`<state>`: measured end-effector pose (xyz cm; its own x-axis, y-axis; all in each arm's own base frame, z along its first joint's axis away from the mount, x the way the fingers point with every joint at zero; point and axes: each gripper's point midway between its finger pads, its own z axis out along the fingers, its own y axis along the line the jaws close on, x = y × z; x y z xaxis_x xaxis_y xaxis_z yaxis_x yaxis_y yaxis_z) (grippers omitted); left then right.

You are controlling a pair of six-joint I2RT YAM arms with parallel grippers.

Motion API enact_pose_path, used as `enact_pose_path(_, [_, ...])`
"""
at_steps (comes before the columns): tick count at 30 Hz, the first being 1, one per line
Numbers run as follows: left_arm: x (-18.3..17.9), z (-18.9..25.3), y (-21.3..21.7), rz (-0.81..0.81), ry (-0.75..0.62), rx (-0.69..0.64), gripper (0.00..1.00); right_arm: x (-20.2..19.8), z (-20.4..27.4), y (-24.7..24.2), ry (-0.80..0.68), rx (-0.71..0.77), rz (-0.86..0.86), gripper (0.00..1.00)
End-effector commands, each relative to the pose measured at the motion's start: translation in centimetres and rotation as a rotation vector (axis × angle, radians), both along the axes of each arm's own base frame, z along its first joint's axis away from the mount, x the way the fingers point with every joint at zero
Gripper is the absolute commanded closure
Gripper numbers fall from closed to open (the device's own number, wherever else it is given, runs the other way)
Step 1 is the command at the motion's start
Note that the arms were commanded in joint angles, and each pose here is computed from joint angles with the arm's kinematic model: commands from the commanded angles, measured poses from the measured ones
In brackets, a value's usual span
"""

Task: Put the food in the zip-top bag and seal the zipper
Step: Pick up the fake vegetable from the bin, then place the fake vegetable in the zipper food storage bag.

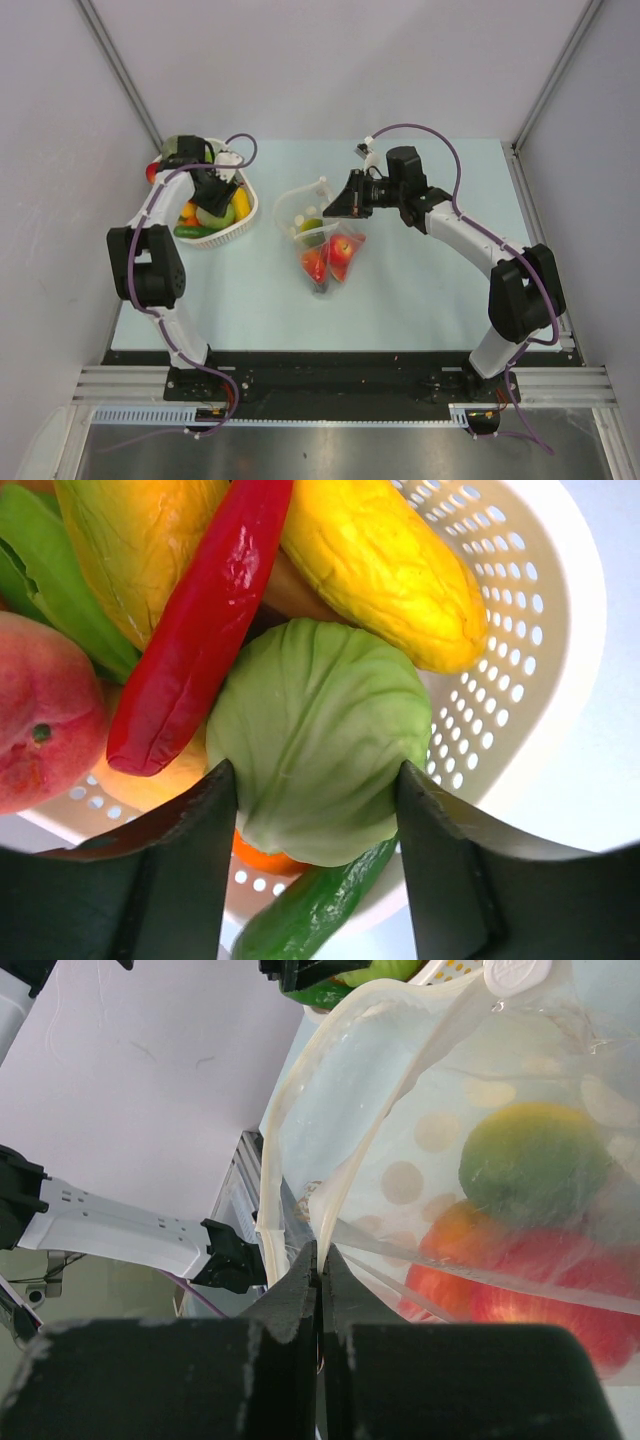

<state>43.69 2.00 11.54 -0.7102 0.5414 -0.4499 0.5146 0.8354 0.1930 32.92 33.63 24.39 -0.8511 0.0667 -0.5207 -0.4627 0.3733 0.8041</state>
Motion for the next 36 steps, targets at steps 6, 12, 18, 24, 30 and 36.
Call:
enact_pose_path(6, [-0.4,7.8,-0.4,0.019,-0.164,-0.031,0.52,0.1,2.1,0.7,-0.073,0.032,0.029,1.0])
enact_pose_path(12, [-0.3,12.3,-1.9,0.016,-0.23,-0.111,0.54,0.0,2.0,0.7,-0.079,0.027,0.035,1.0])
enact_pose_path(18, [-4.5,21.8,-11.3,-0.236,-0.349,-0.42,0.53,-0.2,2.1,0.9,-0.083,0.035,0.049,1.0])
enact_pose_path(24, [-9.9,25.2,-19.9,-0.429,-0.406,-0.582,0.51,-0.5,2.3,1.2,-0.081,0.049,0.067,1.0])
enact_pose_path(30, [-12.2,19.9,-24.3,-0.48,-0.281,-0.578,0.51,-1.5,4.8,1.3,-0.16,0.129,0.123,1.0])
enact_pose_path(36, [-12.1,16.0,-23.7,-0.414,-0.205,-0.533,0.53,-3.4,6.2,0.9,-0.229,0.203,0.198,1.0])
